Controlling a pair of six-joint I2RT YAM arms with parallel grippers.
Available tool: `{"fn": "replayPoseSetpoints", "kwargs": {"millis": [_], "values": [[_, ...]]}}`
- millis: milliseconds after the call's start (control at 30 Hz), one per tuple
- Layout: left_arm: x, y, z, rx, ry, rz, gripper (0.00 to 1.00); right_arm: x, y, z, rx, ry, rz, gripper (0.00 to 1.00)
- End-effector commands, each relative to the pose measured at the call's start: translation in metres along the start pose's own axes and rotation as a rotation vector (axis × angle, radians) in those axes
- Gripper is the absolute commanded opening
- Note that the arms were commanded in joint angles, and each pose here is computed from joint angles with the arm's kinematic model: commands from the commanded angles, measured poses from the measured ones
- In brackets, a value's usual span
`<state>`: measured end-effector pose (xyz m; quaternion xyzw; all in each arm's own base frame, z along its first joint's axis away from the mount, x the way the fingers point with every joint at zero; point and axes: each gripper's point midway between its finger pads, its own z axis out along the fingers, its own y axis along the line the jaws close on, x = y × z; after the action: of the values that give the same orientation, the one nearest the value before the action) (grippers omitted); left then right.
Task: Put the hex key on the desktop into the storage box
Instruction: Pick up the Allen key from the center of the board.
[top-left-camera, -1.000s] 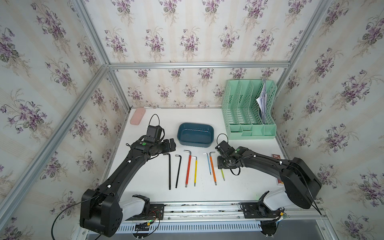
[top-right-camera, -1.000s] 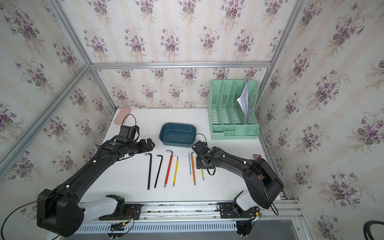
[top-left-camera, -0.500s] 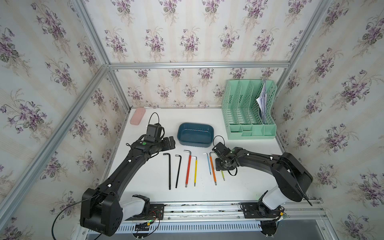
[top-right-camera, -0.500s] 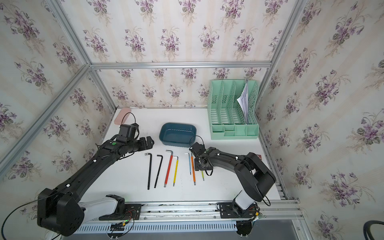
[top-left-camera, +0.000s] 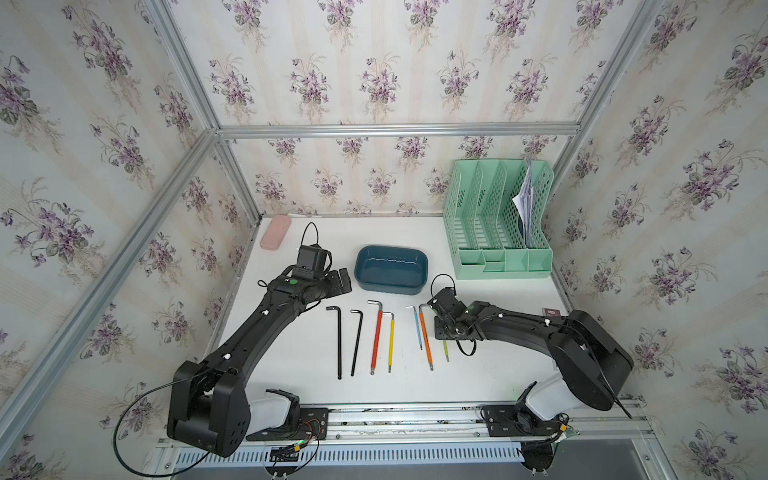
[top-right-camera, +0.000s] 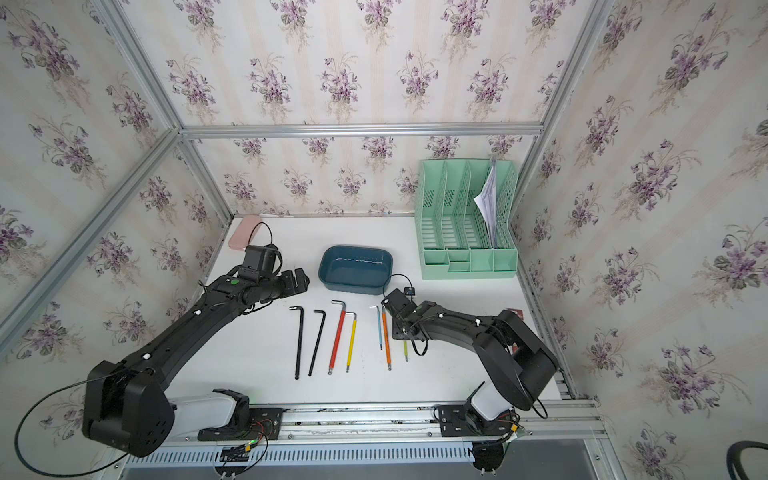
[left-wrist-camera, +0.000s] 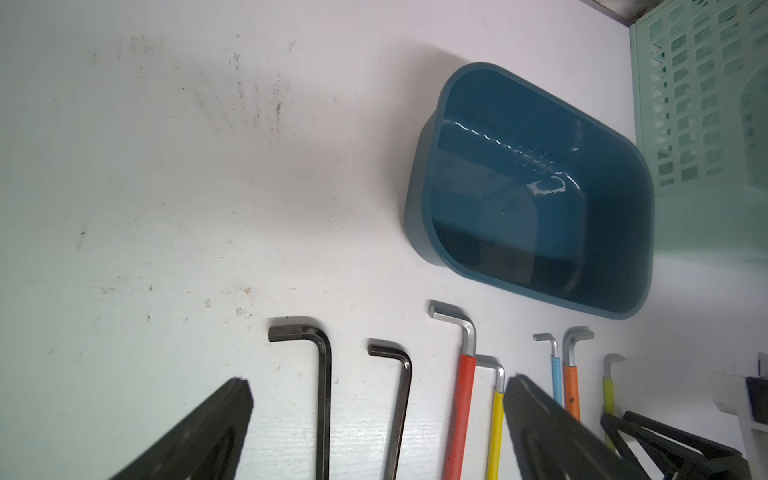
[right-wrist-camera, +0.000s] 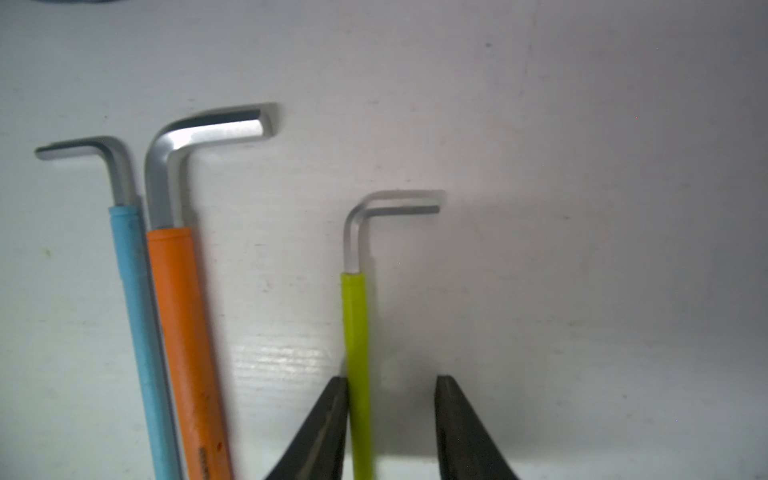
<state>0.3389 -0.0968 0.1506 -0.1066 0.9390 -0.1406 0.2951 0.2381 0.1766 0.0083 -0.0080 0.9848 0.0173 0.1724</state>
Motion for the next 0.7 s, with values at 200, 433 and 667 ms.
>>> {"fn": "replayPoseSetpoints", "kwargs": {"millis": [200,433,667], "values": [[-0.008,-0.001,-0.016,0.009,-0.051,-0.031,0.99,0.024,0.001,0.006,-0.027,0.087,0.002,0.13],[-0.013,0.006,-0.030,-0.039,-0.081,0.015,0.99,0.013,0.005,-0.006,-0.049,0.031,-0.001,0.00],[-0.019,0.009,-0.040,-0.061,-0.121,0.040,0.99,-0.005,0.009,-0.030,-0.086,-0.047,0.012,0.00]]}}
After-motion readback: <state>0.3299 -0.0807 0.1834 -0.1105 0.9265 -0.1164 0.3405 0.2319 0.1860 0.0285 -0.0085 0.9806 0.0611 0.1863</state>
